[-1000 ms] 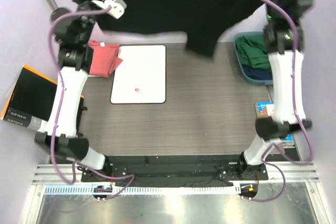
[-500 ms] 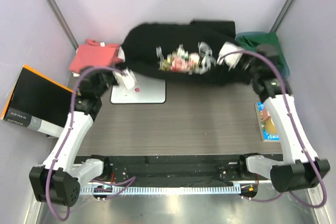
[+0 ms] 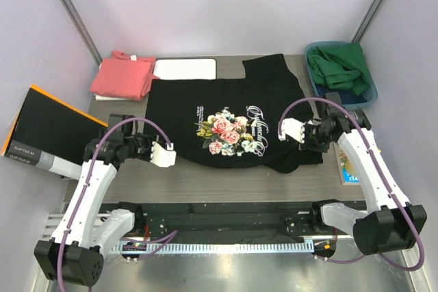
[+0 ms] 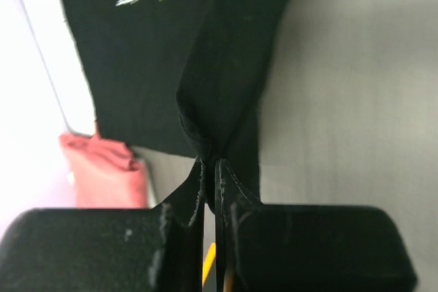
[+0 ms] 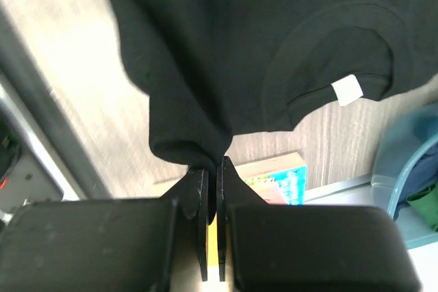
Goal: Fold and stack the t-shirts
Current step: Flatten out the tshirt, then fold the flattened tshirt in 1/3 of the way
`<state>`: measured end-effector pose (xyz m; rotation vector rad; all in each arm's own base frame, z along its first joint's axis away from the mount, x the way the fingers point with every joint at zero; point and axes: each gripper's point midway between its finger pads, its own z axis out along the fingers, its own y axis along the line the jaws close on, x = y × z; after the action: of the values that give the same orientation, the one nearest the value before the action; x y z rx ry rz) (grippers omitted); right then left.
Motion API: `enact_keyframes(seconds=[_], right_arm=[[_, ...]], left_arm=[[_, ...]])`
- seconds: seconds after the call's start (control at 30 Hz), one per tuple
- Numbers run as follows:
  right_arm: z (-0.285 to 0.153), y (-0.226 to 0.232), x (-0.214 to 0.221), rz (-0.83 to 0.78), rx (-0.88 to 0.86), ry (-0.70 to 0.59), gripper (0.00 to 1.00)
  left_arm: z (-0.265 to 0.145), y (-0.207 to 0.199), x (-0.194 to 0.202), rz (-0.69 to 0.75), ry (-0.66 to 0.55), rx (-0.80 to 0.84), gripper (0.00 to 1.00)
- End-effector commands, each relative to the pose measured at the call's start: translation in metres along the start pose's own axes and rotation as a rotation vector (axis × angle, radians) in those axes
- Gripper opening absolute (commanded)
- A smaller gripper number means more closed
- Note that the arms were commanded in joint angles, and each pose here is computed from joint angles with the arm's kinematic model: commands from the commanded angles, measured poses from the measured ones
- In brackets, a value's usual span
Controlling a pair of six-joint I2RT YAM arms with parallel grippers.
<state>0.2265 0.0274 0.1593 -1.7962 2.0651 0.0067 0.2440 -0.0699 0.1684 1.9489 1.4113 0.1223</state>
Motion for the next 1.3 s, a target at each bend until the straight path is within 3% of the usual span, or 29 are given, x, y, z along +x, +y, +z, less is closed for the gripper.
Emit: enact_keyframes(seconds=[0.0, 0.23, 0.43, 0.67, 1.27], right_arm=[[-0.02, 0.02, 0.006, -0.094, -0.091, 0.039, 0.01], [-0.026, 0.042, 0.002, -0.123, -0.136, 0.001, 0.01], [-0.009, -0.016, -0.005, -0.074, 0.126, -0.025, 0.01], [0.007, -0.081, 0.0, -0.013, 0.26, 0.031, 0.01], [0.036, -0.149, 0.008, 0.031, 0.358, 0.057, 0.02]], left_arm=[[-0.018, -0.052, -0.023, -0.016, -0.087, 0.221, 0.0], [-0.024, -0.074, -0.036, -0.024, -0.143, 0.279, 0.0], [-0.002, -0.035, -0.013, -0.039, -0.065, 0.119, 0.0], [0.029, 0.005, 0.019, -0.083, 0.019, 0.02, 0.0], [0.057, 0.011, 0.064, -0.109, 0.15, 0.034, 0.0]])
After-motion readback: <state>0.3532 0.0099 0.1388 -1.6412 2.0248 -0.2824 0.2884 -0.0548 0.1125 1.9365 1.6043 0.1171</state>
